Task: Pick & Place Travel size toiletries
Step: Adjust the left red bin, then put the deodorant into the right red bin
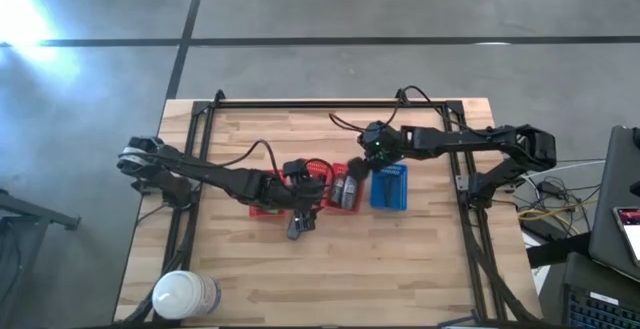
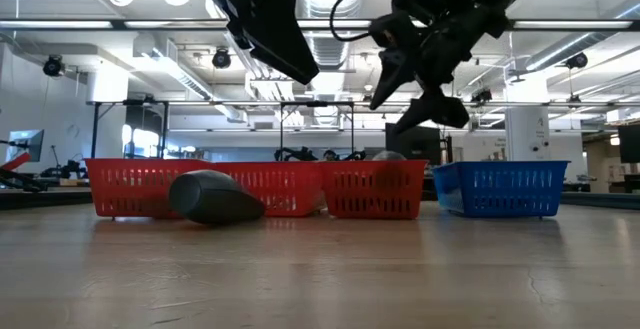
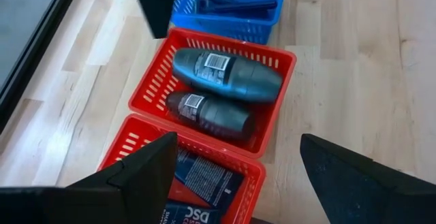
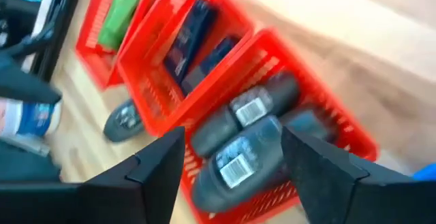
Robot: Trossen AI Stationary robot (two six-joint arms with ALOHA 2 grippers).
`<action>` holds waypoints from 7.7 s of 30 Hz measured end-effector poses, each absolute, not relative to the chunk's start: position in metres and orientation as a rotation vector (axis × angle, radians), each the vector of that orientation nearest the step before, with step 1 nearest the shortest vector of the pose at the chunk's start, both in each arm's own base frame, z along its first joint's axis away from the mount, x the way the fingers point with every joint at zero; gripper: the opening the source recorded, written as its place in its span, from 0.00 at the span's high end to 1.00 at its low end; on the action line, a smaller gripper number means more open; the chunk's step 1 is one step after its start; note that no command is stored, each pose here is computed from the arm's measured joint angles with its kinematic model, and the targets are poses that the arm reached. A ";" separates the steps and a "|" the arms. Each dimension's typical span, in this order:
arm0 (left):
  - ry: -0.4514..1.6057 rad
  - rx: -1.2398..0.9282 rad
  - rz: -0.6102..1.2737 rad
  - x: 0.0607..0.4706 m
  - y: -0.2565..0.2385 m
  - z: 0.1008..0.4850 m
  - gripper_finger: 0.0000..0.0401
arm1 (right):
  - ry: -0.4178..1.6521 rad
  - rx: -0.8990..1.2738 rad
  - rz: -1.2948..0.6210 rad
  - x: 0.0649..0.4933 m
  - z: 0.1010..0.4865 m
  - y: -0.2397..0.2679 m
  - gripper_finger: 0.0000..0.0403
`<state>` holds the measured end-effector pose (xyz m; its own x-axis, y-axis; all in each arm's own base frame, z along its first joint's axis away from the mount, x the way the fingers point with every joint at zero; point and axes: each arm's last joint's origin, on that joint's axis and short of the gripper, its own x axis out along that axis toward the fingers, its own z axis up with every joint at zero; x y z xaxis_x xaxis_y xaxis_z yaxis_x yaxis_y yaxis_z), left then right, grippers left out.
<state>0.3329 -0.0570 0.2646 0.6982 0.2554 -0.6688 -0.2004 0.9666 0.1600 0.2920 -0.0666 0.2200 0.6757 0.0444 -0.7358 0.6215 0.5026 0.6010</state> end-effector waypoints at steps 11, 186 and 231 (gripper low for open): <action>0.951 -0.003 0.145 0.319 -0.060 0.246 0.22 | 0.820 0.956 -0.482 0.289 0.227 -0.060 0.33; 0.443 -0.039 0.299 0.340 -0.071 0.272 0.47 | 0.580 1.100 -0.116 0.301 0.273 0.007 0.20; -0.229 -1.030 0.386 0.343 -0.009 0.315 0.47 | 0.226 0.966 -0.421 0.280 0.304 0.041 0.15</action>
<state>0.3433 -0.0090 0.3151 0.9094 0.4159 0.0049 -0.2040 0.4564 -0.8661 0.2801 0.0414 0.3041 0.8963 -0.2451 -0.3695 0.4434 0.4968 0.7461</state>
